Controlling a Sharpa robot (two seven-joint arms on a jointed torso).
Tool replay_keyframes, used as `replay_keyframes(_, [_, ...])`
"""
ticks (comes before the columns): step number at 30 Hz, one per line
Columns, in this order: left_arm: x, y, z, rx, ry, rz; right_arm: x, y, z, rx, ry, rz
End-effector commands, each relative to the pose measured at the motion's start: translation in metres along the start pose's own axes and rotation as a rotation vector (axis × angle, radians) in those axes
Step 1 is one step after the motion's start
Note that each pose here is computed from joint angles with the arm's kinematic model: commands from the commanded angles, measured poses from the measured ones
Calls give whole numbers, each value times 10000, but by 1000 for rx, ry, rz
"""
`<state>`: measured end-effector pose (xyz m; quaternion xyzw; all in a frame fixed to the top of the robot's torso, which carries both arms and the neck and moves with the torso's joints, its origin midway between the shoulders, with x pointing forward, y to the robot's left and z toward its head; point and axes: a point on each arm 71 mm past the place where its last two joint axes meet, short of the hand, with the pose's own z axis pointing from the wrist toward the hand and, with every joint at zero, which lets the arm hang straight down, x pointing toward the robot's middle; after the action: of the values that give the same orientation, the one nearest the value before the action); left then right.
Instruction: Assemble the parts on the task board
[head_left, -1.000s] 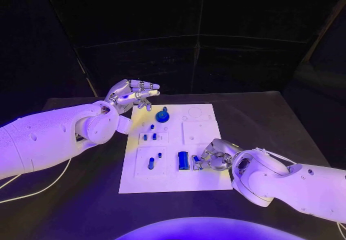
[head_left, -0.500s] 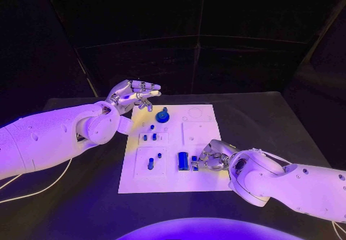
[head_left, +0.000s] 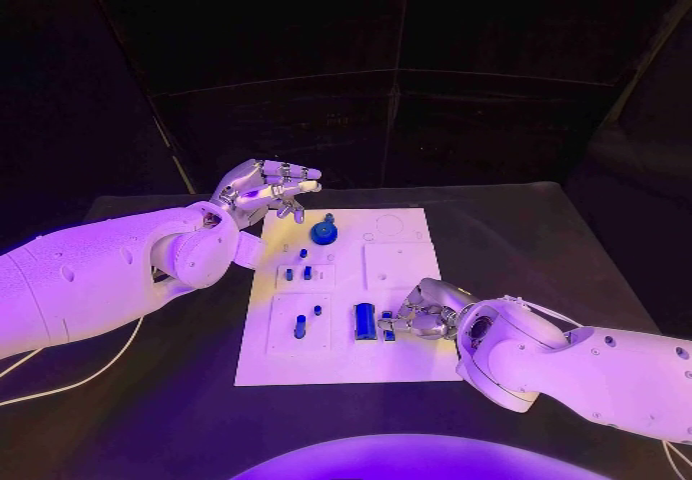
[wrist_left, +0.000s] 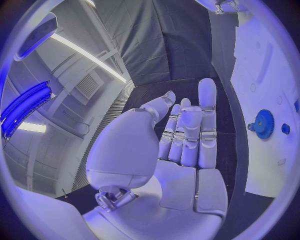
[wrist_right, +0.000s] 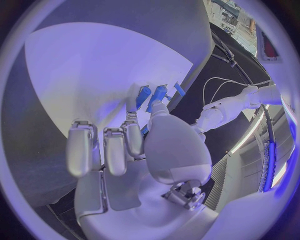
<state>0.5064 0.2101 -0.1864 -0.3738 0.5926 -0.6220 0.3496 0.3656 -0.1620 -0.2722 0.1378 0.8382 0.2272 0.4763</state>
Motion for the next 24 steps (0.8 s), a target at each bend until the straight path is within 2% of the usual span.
replay_keyframes(1, [11,-11,3,3,12,-8,-16,16,-12,-16,-15,-1])
replay_keyframes(7, [7,-11,0,3,11,-7,-33,-4,-45,-34,-11,-17])
replay_keyframes(15, [-6,-12,-11,2,8,-7,-37,-26,-107,-62,23,-39])
replay_keyframes(24, [-10,-11,-13,-1,7,-6,-60,-84,-105,-51,23,-58])
